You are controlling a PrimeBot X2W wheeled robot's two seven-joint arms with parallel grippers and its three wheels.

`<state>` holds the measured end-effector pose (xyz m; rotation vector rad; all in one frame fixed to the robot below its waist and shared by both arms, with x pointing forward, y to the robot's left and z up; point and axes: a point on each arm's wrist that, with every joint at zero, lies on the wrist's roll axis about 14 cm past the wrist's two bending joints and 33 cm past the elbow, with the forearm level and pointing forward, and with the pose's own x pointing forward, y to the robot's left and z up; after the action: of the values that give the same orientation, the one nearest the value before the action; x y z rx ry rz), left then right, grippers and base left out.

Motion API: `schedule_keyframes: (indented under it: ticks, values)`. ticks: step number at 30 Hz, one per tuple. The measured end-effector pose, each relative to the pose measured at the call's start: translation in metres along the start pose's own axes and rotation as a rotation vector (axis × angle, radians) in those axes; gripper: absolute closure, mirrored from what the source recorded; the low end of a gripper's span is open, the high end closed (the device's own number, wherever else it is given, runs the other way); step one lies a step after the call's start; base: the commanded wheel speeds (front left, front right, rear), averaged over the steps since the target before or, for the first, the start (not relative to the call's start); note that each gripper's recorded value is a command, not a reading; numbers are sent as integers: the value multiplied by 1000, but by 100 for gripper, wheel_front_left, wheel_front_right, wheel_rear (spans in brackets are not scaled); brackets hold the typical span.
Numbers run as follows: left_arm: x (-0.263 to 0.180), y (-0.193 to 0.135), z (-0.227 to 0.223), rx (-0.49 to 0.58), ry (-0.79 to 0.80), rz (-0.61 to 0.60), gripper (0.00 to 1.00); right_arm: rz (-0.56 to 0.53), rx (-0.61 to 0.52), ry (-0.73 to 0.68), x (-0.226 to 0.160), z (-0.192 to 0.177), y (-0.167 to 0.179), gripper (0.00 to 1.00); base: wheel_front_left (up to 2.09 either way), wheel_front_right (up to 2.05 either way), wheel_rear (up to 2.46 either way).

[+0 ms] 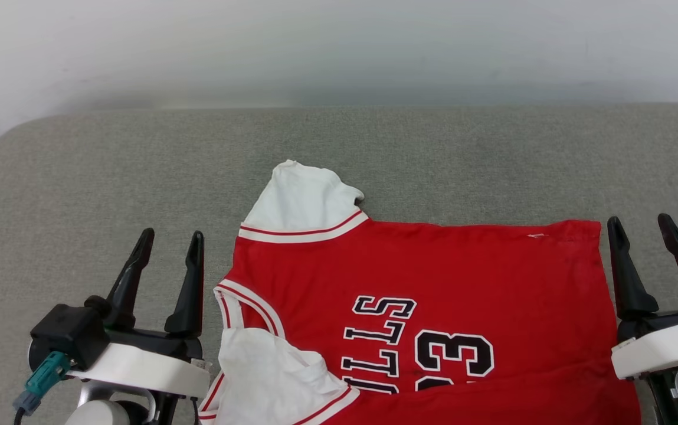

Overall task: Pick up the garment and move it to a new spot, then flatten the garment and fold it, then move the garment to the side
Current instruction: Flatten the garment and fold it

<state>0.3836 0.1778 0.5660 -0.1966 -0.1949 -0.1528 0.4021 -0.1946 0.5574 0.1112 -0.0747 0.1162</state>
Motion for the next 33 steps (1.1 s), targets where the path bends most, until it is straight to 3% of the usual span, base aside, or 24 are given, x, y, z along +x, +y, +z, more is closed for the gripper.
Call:
schedule_keyframes:
  ticks: [6,16,26,31,33]
  values:
    - [18,-12,-17,-57,22,-71,0,-17,10,-49,6,0,-3,0,0,0,0]
    - [105,-21,-51,90,221,-299,0,-60,8,-55,18,-17,-16,0,0,0,0]
    - [167,-10,-124,176,725,-384,0,-150,4,9,11,-47,-43,0,0,0,0]
    - [165,6,-171,191,1015,-361,0,-183,27,42,6,-63,-49,0,0,0,0]
    - [161,14,-187,245,1103,-353,0,-165,24,54,7,-68,-44,0,0,0,0]
